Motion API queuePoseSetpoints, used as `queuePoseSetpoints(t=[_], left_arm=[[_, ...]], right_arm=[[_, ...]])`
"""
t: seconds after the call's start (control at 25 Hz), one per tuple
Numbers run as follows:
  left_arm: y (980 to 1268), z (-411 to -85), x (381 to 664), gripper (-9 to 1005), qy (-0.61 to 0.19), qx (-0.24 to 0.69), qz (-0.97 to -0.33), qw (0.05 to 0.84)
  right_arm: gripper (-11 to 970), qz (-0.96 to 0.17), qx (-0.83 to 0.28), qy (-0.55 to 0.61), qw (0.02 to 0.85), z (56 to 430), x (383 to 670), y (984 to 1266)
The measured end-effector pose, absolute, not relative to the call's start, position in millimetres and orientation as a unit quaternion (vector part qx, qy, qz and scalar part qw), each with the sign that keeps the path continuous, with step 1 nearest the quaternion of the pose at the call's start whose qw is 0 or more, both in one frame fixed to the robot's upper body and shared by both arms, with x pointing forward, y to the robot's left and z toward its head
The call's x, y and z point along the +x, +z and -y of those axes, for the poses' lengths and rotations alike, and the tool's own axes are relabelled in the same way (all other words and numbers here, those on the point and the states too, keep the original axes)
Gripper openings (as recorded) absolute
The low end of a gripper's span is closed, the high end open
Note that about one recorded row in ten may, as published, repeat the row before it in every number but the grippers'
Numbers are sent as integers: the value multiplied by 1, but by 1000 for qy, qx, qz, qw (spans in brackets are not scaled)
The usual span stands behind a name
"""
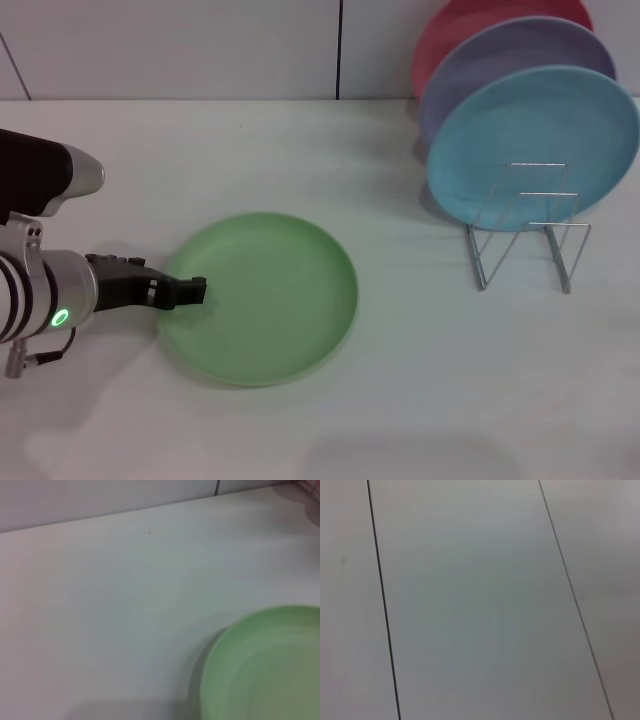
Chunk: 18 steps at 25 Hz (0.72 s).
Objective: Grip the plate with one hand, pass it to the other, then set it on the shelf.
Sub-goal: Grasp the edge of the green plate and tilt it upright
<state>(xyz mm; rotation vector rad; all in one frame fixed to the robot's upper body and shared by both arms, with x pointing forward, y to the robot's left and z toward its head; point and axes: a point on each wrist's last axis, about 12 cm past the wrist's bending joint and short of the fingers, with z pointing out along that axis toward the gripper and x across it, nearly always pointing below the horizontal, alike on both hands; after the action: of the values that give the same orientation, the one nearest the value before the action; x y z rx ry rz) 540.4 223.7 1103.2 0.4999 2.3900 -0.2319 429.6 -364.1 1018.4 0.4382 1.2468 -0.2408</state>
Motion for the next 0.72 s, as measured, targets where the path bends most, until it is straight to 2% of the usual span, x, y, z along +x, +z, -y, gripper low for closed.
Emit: queuePoseSetpoints(t=[0.72], left_arm=[[1096, -219, 547, 851, -78, 208, -921, 319]], right_arm=[[700, -579, 204, -114, 781, 365, 427, 1017]])
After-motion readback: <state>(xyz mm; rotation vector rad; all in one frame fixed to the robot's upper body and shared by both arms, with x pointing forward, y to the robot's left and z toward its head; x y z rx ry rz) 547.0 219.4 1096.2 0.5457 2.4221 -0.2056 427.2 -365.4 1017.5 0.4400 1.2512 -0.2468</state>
